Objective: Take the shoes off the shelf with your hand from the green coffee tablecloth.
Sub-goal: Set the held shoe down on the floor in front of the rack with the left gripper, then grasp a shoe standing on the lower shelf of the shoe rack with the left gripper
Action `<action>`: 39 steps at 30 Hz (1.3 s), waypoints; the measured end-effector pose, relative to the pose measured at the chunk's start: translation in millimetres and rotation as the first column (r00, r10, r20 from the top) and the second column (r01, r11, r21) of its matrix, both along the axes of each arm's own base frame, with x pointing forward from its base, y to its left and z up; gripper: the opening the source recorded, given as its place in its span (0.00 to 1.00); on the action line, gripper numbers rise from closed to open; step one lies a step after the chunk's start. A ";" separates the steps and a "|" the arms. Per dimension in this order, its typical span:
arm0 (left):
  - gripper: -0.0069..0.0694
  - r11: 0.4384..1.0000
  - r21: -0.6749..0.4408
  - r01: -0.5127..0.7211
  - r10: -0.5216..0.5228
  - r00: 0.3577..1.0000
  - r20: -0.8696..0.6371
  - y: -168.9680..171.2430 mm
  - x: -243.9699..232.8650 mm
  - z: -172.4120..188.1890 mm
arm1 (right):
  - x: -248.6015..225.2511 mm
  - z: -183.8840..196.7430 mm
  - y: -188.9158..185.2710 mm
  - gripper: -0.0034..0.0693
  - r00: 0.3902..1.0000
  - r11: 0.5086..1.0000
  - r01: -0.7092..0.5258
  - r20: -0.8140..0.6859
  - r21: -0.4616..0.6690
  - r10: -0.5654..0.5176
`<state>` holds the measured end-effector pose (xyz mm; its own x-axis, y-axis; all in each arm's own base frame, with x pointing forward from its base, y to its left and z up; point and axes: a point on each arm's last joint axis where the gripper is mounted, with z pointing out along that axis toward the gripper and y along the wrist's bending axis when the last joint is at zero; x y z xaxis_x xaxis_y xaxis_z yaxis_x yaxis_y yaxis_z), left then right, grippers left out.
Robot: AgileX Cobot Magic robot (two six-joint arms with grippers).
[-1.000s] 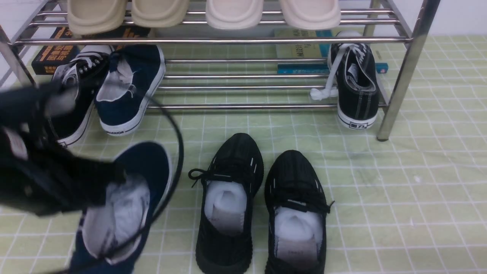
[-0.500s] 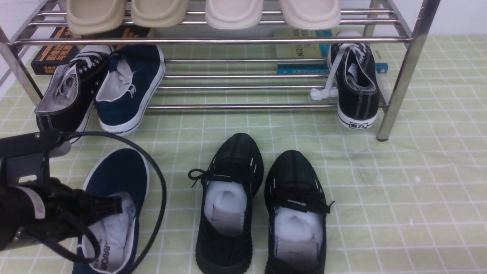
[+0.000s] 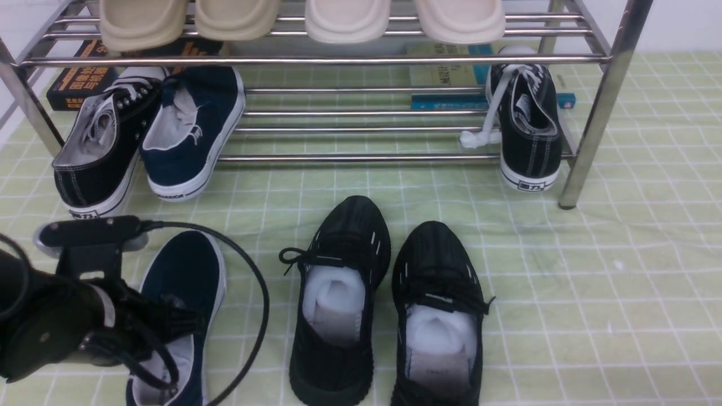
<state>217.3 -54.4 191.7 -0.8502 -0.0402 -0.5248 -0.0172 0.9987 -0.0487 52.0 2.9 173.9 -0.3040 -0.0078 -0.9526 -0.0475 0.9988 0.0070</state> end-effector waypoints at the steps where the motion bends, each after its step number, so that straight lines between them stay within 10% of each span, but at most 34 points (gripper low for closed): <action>1: 0.15 1.000 0.002 -0.002 0.002 1.000 -0.007 0.0 0.3 -1.4 | 0.0 0.0 0.0 0.37 1.000 1.000 0.000 0.000 0.000 0.000; 11: 0.20 0.998 0.037 -0.058 0.059 0.998 -0.032 6.9 -6.9 18.8 | 0.0 0.0 0.0 0.37 1.000 1.000 0.000 0.000 0.000 0.000; 26: 0.53 0.989 0.048 -0.141 0.139 0.990 0.034 19.8 -27.9 78.6 | 0.0 0.0 0.0 0.37 1.000 1.000 0.000 0.000 0.000 0.000; 39: 0.09 0.992 -0.006 -0.128 0.128 0.991 0.048 1.6 18.9 158.7 | 0.0 0.0 0.0 0.37 1.000 1.000 0.000 0.000 0.000 0.000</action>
<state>236.2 -52.8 350.3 -0.8117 -0.1488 -0.5649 -0.1427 0.9882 -0.0552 52.0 2.9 173.9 -0.3040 -0.0078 -0.9526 -0.0475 0.9988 0.0070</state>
